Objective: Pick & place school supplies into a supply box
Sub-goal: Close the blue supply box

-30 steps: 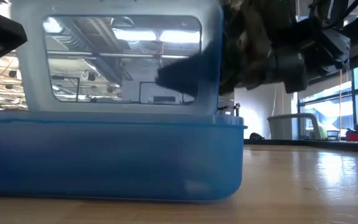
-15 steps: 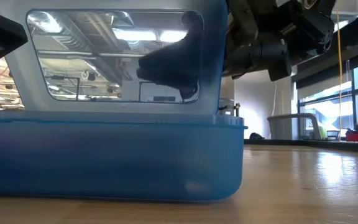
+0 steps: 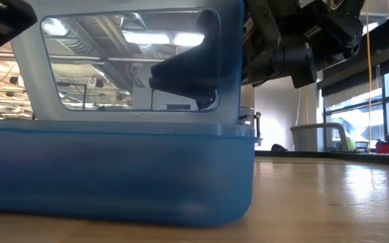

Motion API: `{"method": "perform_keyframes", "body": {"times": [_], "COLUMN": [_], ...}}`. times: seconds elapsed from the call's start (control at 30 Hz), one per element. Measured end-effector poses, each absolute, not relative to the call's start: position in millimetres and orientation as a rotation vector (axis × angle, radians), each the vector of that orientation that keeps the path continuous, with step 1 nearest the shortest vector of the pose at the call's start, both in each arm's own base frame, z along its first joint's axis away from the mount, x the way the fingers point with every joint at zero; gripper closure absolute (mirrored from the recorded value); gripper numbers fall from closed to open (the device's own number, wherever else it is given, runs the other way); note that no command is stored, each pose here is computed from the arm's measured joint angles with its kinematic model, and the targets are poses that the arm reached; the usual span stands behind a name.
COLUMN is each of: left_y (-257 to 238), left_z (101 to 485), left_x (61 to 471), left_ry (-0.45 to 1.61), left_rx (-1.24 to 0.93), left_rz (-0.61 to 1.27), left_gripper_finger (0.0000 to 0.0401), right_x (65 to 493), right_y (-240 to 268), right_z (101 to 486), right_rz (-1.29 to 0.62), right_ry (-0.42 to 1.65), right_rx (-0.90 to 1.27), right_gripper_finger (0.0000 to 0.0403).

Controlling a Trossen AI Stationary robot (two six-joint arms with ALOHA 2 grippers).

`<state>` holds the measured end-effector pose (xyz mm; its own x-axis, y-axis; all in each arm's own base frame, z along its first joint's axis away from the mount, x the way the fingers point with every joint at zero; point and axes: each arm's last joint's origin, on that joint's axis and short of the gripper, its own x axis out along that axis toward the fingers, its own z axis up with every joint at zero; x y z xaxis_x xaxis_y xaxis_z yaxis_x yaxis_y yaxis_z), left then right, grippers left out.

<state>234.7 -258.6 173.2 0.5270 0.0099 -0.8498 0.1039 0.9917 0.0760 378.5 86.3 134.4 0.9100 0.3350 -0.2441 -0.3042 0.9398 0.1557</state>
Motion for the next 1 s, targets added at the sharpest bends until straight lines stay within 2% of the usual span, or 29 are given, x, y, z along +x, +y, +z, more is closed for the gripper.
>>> {"method": "perform_keyframes", "body": {"times": [0.2,0.43,0.57,0.83,1.0], "left_y": [-257,-257,-258,-271,-278], "left_z": [176,177,178,200,208], "left_x": [235,235,235,241,241], "left_ry": [0.987,0.964,0.987,1.002,1.097], "left_rx": [0.122,0.134,0.106,-0.014,-0.161], "left_rz": [-0.033,-0.013,-0.049,-0.166,-0.249], "left_gripper_finger": [0.035,0.0269,0.024,0.0226,0.0229], "right_x": [379,378,378,378,378], "right_y": [86,87,87,87,87], "right_z": [134,134,134,135,135], "right_rz": [0.33,0.331,0.331,0.332,0.345], "right_ry": [0.272,0.271,0.271,0.27,0.27], "right_rx": [0.115,0.115,0.115,0.115,0.118], "right_gripper_finger": [0.0277,0.0277,0.0277,0.0277,0.0277]}}
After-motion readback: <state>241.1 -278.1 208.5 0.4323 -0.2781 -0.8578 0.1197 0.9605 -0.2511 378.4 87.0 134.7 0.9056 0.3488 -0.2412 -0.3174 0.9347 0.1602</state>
